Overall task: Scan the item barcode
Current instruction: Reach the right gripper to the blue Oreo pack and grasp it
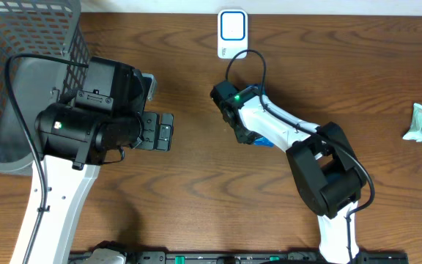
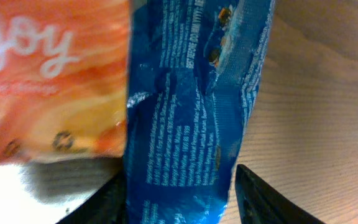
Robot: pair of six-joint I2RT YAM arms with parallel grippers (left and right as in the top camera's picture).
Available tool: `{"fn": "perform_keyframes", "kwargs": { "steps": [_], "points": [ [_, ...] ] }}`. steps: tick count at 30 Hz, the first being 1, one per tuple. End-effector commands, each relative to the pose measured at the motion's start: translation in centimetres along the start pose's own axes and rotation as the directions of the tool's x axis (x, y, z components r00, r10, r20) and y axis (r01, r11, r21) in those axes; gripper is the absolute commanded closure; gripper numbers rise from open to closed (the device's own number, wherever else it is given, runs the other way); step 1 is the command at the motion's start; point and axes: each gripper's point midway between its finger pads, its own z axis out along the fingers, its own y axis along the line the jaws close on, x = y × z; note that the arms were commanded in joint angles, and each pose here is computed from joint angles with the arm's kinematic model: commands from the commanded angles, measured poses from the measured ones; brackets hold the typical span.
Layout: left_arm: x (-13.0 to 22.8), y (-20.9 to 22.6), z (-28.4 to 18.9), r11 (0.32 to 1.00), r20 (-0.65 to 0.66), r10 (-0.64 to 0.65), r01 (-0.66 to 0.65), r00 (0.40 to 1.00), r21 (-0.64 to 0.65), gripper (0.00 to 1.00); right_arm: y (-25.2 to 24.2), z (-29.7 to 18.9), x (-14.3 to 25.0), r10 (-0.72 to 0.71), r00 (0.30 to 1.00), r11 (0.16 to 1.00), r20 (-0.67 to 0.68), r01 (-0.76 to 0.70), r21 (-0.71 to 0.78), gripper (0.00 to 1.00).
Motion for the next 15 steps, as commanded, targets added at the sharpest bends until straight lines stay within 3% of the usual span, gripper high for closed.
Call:
{"fn": "perform_keyframes", "kwargs": {
  "steps": [1,9,11,13,15],
  "points": [
    [-0.2,0.3,-0.2,1.000,0.005,-0.006,0.006,1.000,-0.014,0.02,-1.0,1.2,-0.1,0.044,0.999,0.998,0.004,-0.044,0.033,0.53],
    [-0.2,0.3,-0.2,1.000,0.005,-0.006,0.006,1.000,-0.014,0.02,-0.7,3.4,0.0,0.077,0.996,0.997,0.039,-0.077,0.012,0.60],
    [-0.2,0.3,-0.2,1.000,0.005,-0.006,0.006,1.000,-0.014,0.02,-0.6,3.7,0.2,0.066,0.997,0.998,0.041,-0.066,0.011,0.71],
    [-0.2,0.3,-0.2,1.000,0.005,-0.006,0.006,1.000,-0.014,0.02,-0.7,3.8,0.2,0.063,0.997,0.998,0.039,-0.063,0.011,0.94],
    [-0.2,0.3,-0.2,1.000,0.005,-0.006,0.006,1.000,-0.014,0.02,-0.7,3.7,0.2,0.063,0.997,0.998,0.039,-0.063,0.012,0.99]
  ]
}}
